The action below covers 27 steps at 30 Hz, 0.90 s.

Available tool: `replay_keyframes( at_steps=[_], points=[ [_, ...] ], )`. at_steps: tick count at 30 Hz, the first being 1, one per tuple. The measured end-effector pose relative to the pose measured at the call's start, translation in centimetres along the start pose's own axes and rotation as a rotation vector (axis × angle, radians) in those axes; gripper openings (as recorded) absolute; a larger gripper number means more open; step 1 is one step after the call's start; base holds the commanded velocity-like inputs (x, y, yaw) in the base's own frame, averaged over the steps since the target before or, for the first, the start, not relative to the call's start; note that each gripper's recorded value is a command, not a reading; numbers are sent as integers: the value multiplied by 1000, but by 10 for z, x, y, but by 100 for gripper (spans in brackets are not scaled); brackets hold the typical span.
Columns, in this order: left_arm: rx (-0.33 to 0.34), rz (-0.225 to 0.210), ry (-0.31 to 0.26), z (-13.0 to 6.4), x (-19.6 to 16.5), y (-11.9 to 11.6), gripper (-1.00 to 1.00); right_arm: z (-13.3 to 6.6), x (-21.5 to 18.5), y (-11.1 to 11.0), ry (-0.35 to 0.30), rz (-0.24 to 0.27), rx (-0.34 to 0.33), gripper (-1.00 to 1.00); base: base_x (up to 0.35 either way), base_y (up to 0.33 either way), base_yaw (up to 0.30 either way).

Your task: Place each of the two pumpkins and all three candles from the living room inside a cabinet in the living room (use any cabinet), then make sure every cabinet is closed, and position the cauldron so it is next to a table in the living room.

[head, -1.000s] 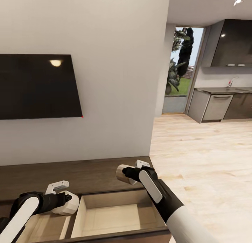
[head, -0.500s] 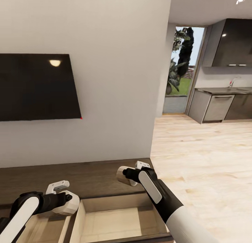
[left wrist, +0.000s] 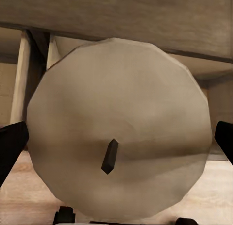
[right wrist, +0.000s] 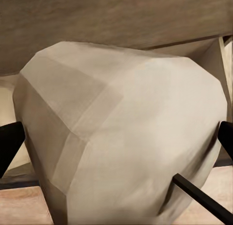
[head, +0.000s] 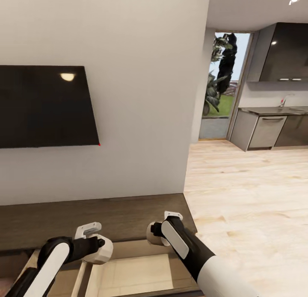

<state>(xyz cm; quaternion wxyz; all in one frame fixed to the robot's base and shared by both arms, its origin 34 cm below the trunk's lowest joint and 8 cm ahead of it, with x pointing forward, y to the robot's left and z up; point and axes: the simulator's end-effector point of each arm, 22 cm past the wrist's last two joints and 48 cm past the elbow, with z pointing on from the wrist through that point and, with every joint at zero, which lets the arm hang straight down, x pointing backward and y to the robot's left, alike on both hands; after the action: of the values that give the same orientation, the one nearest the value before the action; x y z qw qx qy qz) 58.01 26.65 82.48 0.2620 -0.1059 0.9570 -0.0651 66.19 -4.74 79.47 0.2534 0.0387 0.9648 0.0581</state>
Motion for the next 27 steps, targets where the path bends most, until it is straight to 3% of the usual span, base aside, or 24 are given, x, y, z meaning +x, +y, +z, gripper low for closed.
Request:
replay_keyframes(
  at_steps=[3,5,9,15,19,27],
  points=[
    [-23,19,-14,9,-4,-20,-100,5,9,-1,5,-42,22,-100,0,0,0],
    [-54,28,6,24,-1,-30,-100,10,13,-3,-8,-54,37,-100,0,0,0],
    [-111,23,16,48,0,-32,-100,13,12,0,-41,-57,35,-100,0,0,0],
    [-153,-11,16,68,5,-23,-100,15,23,21,-53,-136,-19,-100,0,0,0],
    [-164,-26,6,73,5,-20,-100,20,37,38,-34,-182,-105,-100,0,0,0],
    [-165,-33,-13,74,2,-21,-100,32,57,27,20,-192,-104,-100,0,0,0]
  ],
)
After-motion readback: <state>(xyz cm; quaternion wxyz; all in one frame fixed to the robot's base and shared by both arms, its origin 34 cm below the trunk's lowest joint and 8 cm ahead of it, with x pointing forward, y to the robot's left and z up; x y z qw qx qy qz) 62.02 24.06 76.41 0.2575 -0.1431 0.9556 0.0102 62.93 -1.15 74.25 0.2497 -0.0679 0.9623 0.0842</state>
